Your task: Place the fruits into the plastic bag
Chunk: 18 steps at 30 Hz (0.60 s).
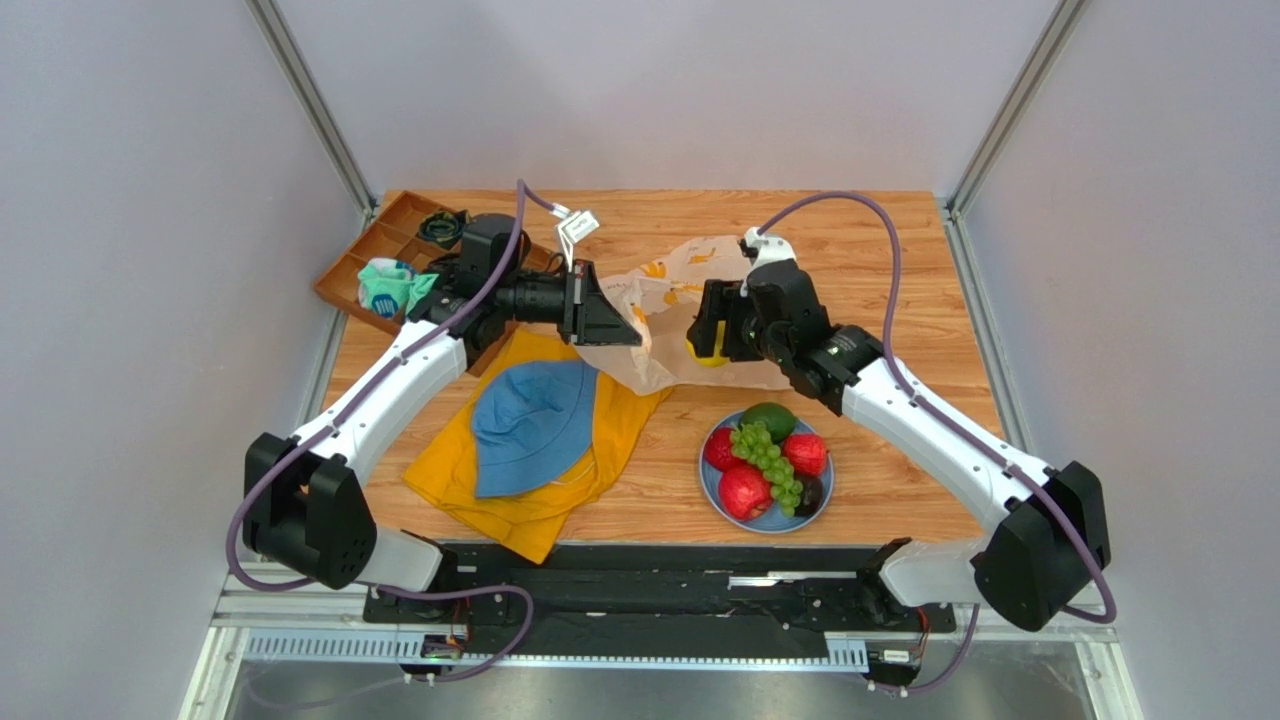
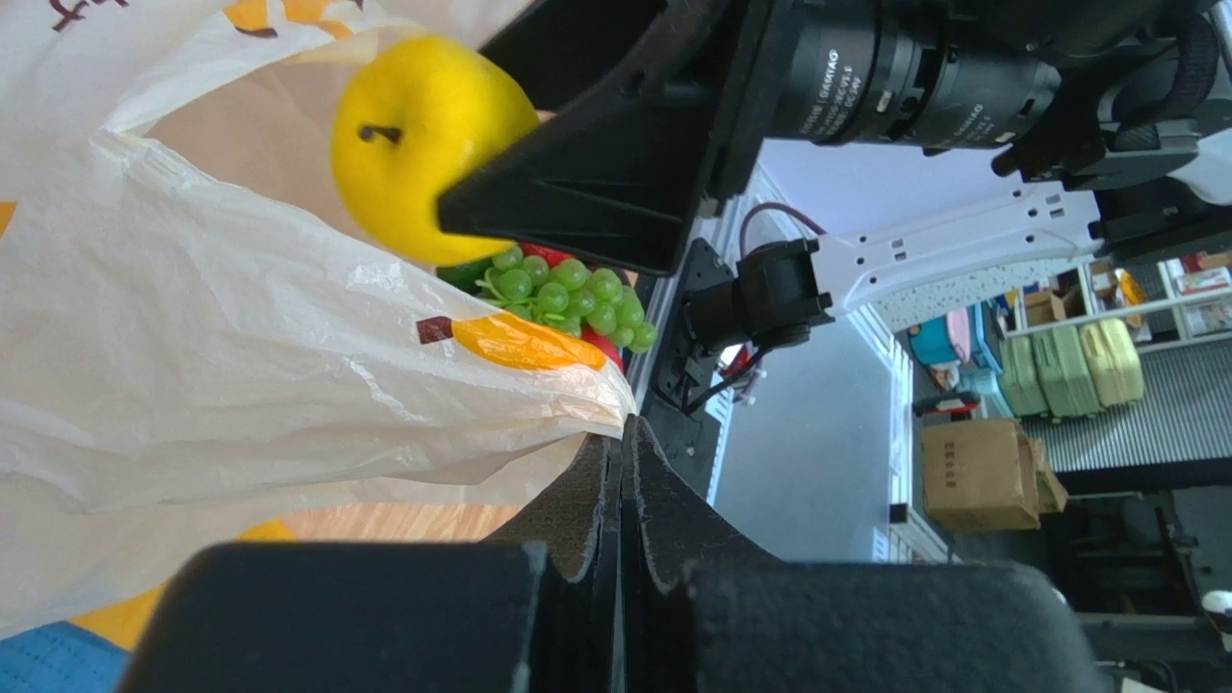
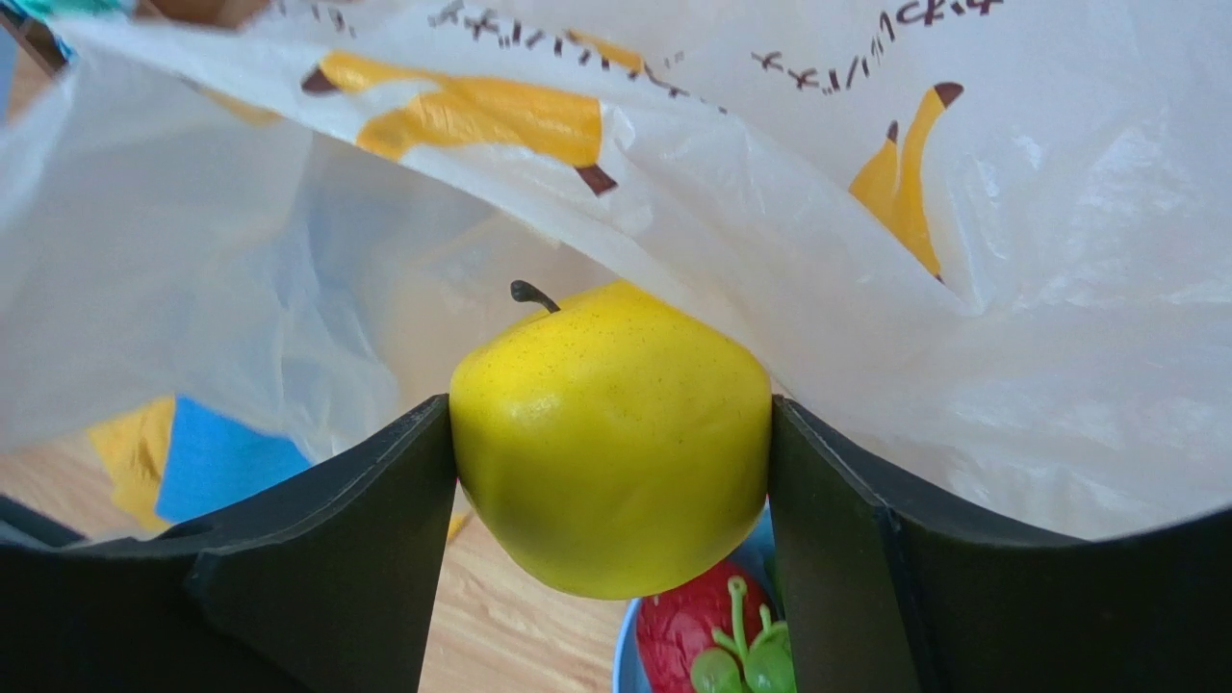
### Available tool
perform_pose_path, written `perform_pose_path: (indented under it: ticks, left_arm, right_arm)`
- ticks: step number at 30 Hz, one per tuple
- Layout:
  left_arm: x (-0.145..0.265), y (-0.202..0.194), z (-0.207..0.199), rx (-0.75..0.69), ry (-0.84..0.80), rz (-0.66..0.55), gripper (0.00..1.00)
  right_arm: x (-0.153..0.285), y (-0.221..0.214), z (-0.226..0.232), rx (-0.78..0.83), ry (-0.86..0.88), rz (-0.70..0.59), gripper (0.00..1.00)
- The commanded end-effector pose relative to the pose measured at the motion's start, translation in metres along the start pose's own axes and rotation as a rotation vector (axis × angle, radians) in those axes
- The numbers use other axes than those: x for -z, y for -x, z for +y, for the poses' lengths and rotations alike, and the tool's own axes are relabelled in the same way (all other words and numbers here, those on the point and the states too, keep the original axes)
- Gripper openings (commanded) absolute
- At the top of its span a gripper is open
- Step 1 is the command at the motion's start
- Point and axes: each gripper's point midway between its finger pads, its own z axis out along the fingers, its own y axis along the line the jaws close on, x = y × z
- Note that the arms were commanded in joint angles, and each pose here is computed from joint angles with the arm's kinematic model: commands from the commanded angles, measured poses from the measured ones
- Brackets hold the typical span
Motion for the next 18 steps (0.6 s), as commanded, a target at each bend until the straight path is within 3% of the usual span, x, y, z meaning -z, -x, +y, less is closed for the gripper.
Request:
perform_pose_path:
  ticks: [1, 6, 12, 18]
  left_arm:
    - [0.001, 0.007, -0.017, -0.040, -0.084, -0.017, 0.00]
    - [-0.009, 0.005, -0.034, -0.063, -0.149, 0.015, 0.00]
    - [-0.005, 0.036, -0.082, -0.143, -0.286, -0.060, 0.00]
    - [0.010, 0.051, -0.128, -0.180, -0.397, -0.107, 0.00]
  right_arm:
    - [-0.008, 0.070, 0.024, -0.065, 0.045, -0.238, 0.40]
    - [-0.031, 0.075, 0.049, -0.097, 0.165, -0.279, 0.39]
    - [-0.089, 0.028, 0.022, -0.076, 0.034, -0.167, 0.40]
    - [-0.127, 0.020, -0.021, -0.077, -0.128, -0.137, 0.40]
